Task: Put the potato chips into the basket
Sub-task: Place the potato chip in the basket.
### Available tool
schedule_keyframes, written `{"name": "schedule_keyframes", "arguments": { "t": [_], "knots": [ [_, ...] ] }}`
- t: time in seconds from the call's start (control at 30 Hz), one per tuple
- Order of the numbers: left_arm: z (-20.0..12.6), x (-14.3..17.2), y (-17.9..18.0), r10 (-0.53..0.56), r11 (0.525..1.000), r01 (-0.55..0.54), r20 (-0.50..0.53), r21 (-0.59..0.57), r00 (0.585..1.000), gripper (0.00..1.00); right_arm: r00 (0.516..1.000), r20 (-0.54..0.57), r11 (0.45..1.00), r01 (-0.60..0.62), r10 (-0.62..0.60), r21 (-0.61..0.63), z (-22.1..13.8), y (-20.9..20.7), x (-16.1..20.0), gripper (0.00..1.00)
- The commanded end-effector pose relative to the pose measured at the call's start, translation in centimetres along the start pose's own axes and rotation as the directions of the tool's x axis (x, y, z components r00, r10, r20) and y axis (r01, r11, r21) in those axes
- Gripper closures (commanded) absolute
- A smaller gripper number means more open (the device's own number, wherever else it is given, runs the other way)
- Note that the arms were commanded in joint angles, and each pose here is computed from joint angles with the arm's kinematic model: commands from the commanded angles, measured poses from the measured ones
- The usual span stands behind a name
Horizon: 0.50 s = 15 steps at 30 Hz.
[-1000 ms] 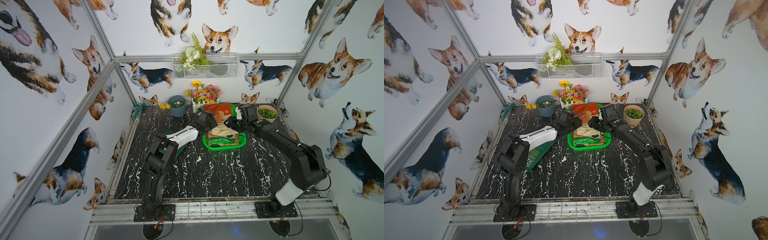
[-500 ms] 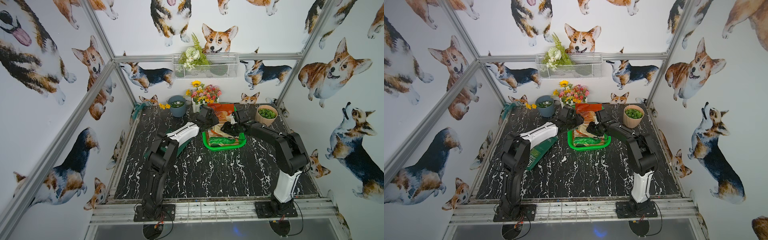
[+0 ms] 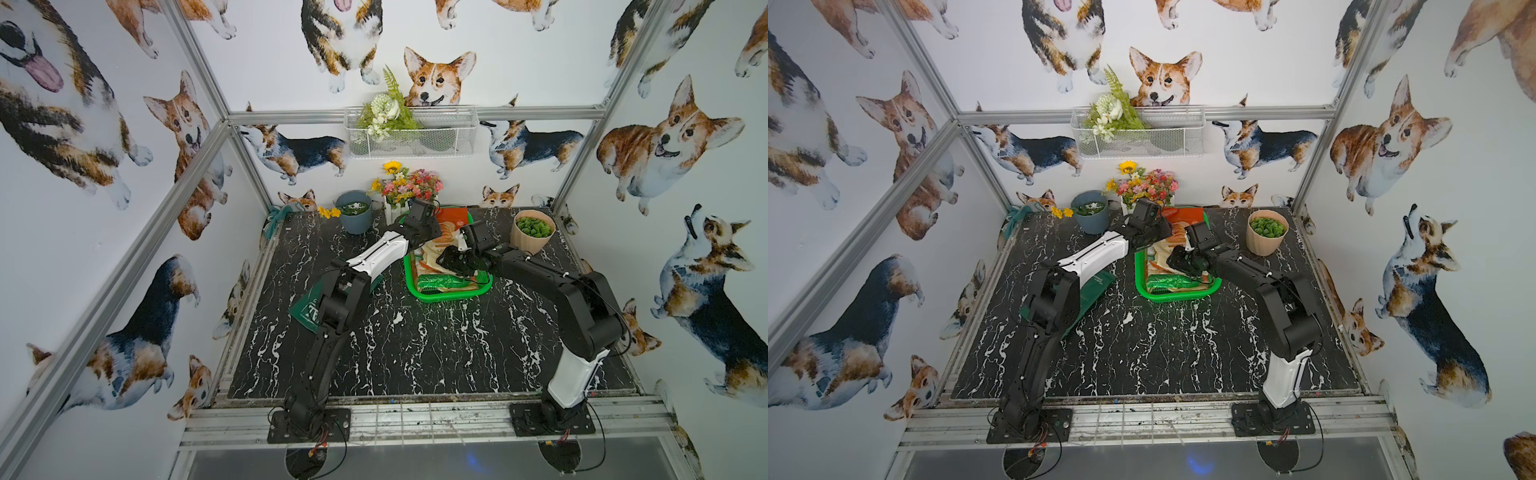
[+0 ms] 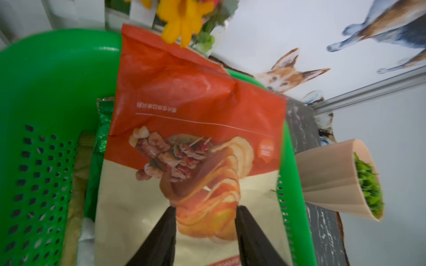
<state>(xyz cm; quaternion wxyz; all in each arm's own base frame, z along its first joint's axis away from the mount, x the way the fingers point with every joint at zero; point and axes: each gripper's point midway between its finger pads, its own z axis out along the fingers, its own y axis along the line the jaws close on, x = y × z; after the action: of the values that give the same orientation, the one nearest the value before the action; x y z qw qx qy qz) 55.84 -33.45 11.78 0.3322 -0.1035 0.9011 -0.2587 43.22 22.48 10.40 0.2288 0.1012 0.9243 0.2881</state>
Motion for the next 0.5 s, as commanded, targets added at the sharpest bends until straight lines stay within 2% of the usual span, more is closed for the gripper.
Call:
{"name": "schedule_keyframes", "arguments": {
  "t": [0.0,0.1,0.23,0.47],
  "knots": [
    [1.2,1.9,0.8,-0.02,1.0,0.018,-0.088,-0.026,0.996,0.54,0.991,-0.118,0.998,-0.068,0.068,0.011,1.7,-1.5,3.1,0.5],
    [2.0,2.6,1.4,-0.016,0.999,0.01,-0.112,-0.049,0.994,0.54,0.989,-0.123,0.997,-0.079,0.081,0.02,1.8,-2.0,3.6,0.5],
    [2.0,2.6,2.2,-0.019,0.996,0.009,-0.11,-0.087,0.994,0.53,0.994,-0.09,0.998,-0.059,0.061,0.018,0.7,-1.3,2.6,0.49],
    [-0.9,1.1,0.4,-0.019,0.998,0.014,-0.079,-0.058,0.997,0.56,1.0,0.019,1.0,0.01,-0.01,0.004,-3.4,2.0,-1.2,0.49]
  ]
}}
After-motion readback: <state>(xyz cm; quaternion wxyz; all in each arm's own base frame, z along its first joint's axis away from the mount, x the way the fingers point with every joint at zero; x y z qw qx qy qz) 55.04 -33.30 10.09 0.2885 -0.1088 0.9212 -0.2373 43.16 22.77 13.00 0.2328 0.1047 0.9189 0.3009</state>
